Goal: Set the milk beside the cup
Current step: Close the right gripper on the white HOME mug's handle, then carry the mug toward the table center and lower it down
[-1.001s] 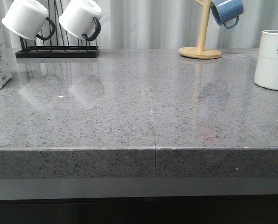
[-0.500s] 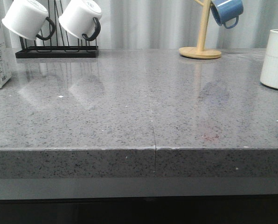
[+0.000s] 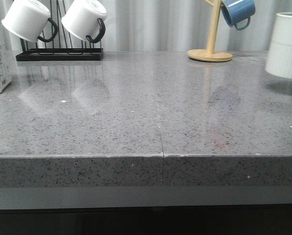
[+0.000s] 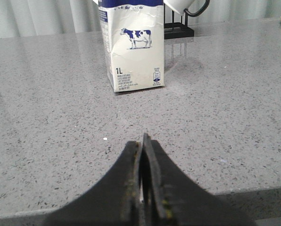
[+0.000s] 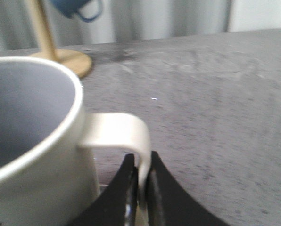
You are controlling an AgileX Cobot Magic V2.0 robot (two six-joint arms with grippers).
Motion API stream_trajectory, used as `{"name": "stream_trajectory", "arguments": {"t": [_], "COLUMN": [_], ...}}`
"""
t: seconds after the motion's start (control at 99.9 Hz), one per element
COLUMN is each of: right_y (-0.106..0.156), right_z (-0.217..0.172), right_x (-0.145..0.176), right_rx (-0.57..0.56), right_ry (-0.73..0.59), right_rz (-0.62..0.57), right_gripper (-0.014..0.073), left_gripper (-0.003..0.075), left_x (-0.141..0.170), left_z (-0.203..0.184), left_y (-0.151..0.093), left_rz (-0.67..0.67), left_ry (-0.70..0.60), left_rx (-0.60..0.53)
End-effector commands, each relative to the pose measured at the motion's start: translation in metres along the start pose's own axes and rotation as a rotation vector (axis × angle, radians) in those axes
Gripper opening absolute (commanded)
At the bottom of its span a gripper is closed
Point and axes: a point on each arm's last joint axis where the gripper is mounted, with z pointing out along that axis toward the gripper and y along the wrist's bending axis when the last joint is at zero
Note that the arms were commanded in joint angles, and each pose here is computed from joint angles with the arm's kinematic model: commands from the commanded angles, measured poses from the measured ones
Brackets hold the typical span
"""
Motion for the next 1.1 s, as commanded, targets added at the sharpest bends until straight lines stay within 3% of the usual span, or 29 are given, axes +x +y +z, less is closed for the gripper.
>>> {"name": "stream_trajectory", "arguments": {"t": [0.0,0.33,0.57,0.74,1.091], "right_y": [0.019,0.085,0.128,0.146,0.168], "right_z": [-0.006,-0.018,0.002,0.022,0.038], "right_x": [-0.027,-0.027,-0.035,-0.031,-0.016], "right_rx": [-0.082,-0.303,-0.394,-0.418,-0.457], "right_ry": [-0.125,-0.124,-0.111,-0.106,-0.09], "right_rz": [-0.031,-0.018,0.006,0.004,0.011], "right_gripper": [-0.0001,0.0,0.0005,0.0074,0.0073], "left_gripper": [-0.0021,-0.0021,-0.0021,-0.0021,-0.0021], "left_x": [0.005,0.005,0.005,0.005,0.005], "left_z": [0.0,0.0,0.0,0.0,0.0], "left_y": [0.0,0.0,0.0,0.0,0.0], "left_rz": [-0.013,-0.013,-0.013,-0.013,-0.013], "left_ry": [-0.072,-0.072,-0.072,-0.072,-0.072], "left_rx": [-0.006,-0.006,-0.006,-0.006,-0.006]}}
